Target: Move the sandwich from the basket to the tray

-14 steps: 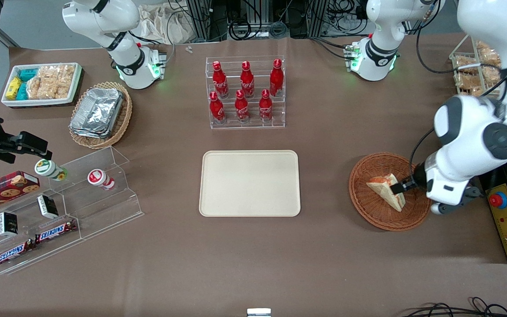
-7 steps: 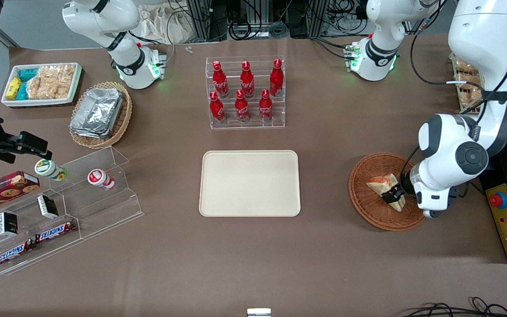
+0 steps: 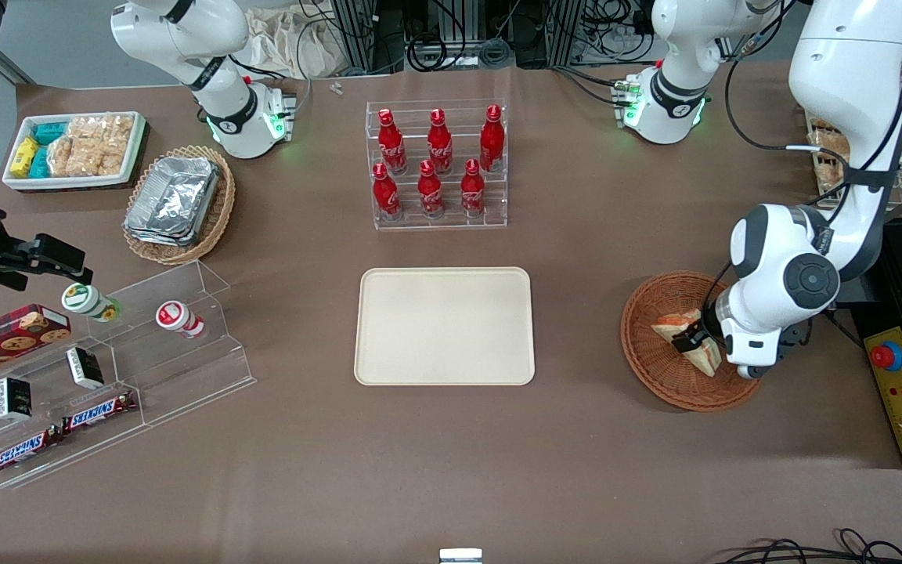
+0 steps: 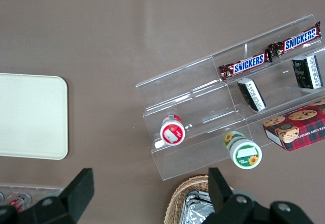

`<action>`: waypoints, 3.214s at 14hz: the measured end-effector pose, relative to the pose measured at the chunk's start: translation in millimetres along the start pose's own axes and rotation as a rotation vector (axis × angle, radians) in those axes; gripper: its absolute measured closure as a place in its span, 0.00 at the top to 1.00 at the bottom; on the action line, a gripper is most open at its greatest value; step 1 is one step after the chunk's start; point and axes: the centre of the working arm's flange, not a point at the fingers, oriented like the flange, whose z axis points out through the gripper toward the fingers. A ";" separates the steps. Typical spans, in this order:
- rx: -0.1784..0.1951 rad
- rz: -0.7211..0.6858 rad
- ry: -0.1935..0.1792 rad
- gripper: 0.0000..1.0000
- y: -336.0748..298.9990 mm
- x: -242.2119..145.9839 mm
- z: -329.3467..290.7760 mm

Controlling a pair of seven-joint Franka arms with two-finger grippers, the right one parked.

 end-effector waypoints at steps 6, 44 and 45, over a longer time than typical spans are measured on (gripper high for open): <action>0.031 -0.011 0.019 0.50 0.3 0.0 22.5; 0.084 0.752 -0.181 0.20 242.6 -254.8 37.4; 0.103 0.759 -0.168 0.20 244.1 -261.7 48.0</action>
